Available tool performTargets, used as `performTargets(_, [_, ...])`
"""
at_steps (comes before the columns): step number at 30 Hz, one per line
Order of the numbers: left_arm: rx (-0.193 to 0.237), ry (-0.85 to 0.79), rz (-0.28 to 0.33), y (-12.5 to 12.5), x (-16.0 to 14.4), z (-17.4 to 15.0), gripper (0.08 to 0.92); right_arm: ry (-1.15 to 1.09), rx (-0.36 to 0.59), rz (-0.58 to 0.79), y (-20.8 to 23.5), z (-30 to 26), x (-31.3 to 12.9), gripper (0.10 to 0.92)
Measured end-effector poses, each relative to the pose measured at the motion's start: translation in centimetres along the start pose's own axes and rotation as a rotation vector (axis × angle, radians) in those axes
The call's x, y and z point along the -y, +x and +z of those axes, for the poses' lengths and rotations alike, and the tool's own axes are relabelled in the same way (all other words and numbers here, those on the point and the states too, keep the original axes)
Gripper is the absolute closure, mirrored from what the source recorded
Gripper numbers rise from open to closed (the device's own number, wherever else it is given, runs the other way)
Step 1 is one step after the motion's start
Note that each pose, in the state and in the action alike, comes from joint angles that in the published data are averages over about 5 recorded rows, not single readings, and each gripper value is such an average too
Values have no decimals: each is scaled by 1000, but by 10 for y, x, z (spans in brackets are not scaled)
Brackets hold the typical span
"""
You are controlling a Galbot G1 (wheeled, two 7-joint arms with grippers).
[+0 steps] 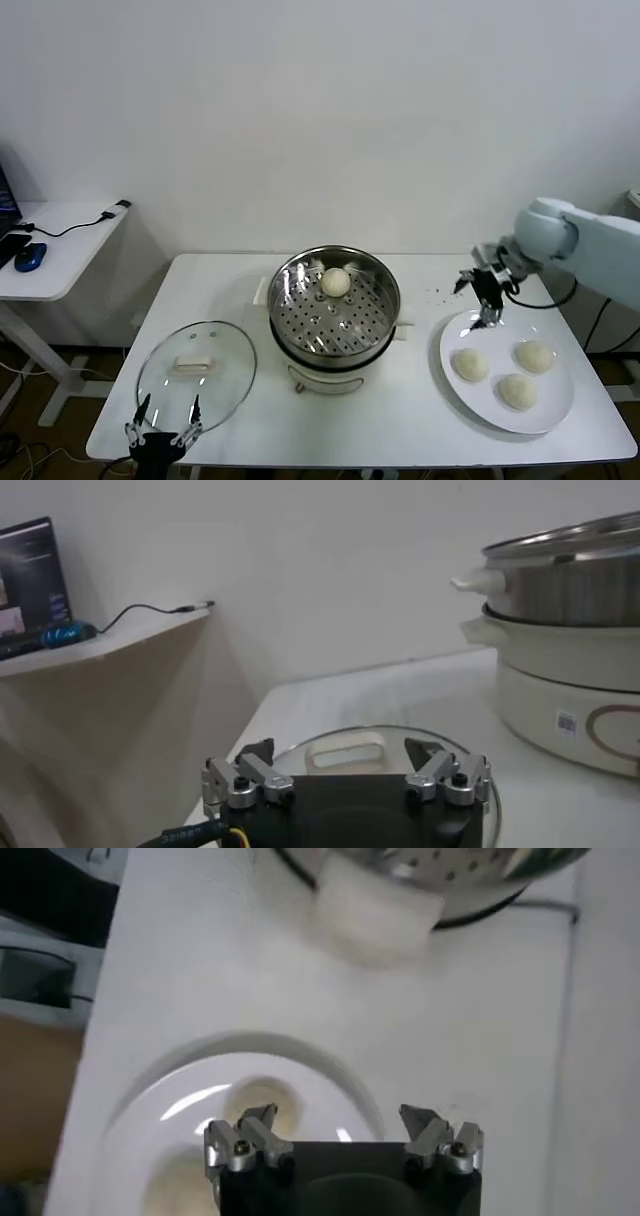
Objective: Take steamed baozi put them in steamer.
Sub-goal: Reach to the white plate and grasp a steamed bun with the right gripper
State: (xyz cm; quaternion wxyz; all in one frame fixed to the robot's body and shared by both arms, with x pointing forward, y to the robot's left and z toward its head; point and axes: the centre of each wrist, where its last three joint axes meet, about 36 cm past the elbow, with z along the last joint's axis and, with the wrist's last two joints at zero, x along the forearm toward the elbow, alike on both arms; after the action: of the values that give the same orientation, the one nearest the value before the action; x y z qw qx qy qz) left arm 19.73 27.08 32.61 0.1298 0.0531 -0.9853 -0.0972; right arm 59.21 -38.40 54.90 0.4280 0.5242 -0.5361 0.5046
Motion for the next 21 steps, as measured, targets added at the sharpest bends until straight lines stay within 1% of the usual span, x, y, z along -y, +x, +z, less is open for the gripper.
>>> performTargets(4, [-6, -3, -3, 2, -1, 2, 177, -41, -12, -31, -27, 14, -11, 200])
performTargets(9, [-10, 0, -6, 3, -2, 3, 177, -79, -23, -50, -51, 25, -18, 200])
performTargets(21, [-25, 3, -8, 3, 0, 9, 177, -116, -40, -59, -89, 30, -14, 200])
